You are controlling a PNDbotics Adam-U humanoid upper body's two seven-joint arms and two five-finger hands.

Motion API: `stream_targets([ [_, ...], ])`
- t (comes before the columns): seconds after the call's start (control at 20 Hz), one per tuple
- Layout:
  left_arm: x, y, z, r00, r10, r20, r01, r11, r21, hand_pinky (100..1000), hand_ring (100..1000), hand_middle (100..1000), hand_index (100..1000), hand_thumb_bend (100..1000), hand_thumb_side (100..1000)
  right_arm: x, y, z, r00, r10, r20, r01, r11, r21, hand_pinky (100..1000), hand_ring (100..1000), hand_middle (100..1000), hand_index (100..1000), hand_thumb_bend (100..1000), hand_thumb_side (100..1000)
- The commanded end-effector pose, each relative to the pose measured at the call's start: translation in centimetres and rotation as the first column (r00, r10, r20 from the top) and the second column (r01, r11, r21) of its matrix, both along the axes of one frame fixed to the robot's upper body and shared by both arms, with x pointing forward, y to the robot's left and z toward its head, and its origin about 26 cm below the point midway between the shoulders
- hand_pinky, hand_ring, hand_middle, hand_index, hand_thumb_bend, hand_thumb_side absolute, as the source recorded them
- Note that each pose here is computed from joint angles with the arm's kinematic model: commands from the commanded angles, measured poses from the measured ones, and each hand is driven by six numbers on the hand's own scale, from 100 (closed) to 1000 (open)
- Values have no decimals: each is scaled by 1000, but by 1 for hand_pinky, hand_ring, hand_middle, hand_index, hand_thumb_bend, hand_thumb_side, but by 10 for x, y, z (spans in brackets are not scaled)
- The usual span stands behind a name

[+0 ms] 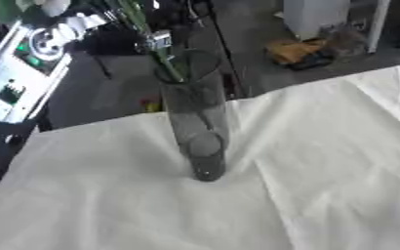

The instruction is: Arrange flowers into the vase.

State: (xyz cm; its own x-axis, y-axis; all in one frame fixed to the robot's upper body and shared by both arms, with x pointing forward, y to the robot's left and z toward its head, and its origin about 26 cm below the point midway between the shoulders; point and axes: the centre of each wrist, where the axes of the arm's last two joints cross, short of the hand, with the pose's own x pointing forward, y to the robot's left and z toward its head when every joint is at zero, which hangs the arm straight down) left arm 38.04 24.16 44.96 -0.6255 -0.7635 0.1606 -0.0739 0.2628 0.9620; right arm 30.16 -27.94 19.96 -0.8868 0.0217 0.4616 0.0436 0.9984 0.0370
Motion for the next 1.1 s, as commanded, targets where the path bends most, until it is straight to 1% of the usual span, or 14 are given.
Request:
stream_targets([
  [0.05, -10, 6, 17, 1000, -2, 23, 2, 1000, 7, 821, 952, 932, 1000, 488, 867, -2, -1, 6, 1000, -2, 17, 3, 1000, -26, 876, 838, 637, 925, 100, 948],
  [0.2, -9, 7, 16, 1000, -11, -7, 11, 1000, 14, 823, 953, 938, 1000, 500, 873, -2, 0, 6, 1000, -3, 15, 3, 1000, -24, 877, 838, 636, 924, 100, 944],
  [0.35, -7, 6, 14, 998, -21, -61, 24, 999, 36, 828, 957, 946, 1000, 520, 881, -2, 0, 6, 1000, -1, 14, 1, 1000, -23, 877, 838, 635, 925, 100, 943],
  [0.4, -7, 6, 13, 997, -23, -77, 27, 999, 44, 832, 960, 951, 1000, 546, 877, -2, 1, 6, 1000, -1, 14, 1, 1000, -24, 877, 838, 635, 925, 100, 944],
  [0.5, -6, 6, 12, 993, -22, -120, 30, 997, 66, 839, 965, 965, 1000, 563, 891, -2, 1, 6, 1000, 1, 13, 0, 1000, -25, 877, 838, 635, 925, 100, 942],
  [0.65, -8, 6, 13, 987, -8, -163, 24, 995, 100, 853, 974, 984, 1000, 610, 877, -2, 1, 5, 1000, 1, 9, -1, 1000, -27, 878, 838, 634, 925, 100, 940],
  [0.75, -10, 7, 15, 986, 11, -167, 11, 992, 125, 862, 980, 996, 1000, 626, 856, -2, 1, 5, 1000, 2, 5, -2, 1000, -29, 878, 838, 634, 926, 100, 938],
  [0.85, -12, 8, 16, 984, 34, -174, -7, 988, 155, 881, 990, 1000, 1000, 638, 811, -2, 1, 5, 1000, 3, 4, -3, 1000, -30, 878, 838, 634, 926, 100, 938],
  [0.95, -12, 10, 15, 982, 62, -179, -28, 983, 183, 884, 991, 1000, 1000, 622, 796, -2, 1, 5, 1000, 3, 3, -3, 1000, -30, 878, 838, 634, 926, 100, 938],
  [1.1, -11, 12, 14, 981, 88, -176, -52, 979, 197, 886, 992, 1000, 1000, 618, 807, -2, 1, 5, 1000, 3, 1, -3, 1000, -29, 878, 838, 633, 927, 100, 938],
])
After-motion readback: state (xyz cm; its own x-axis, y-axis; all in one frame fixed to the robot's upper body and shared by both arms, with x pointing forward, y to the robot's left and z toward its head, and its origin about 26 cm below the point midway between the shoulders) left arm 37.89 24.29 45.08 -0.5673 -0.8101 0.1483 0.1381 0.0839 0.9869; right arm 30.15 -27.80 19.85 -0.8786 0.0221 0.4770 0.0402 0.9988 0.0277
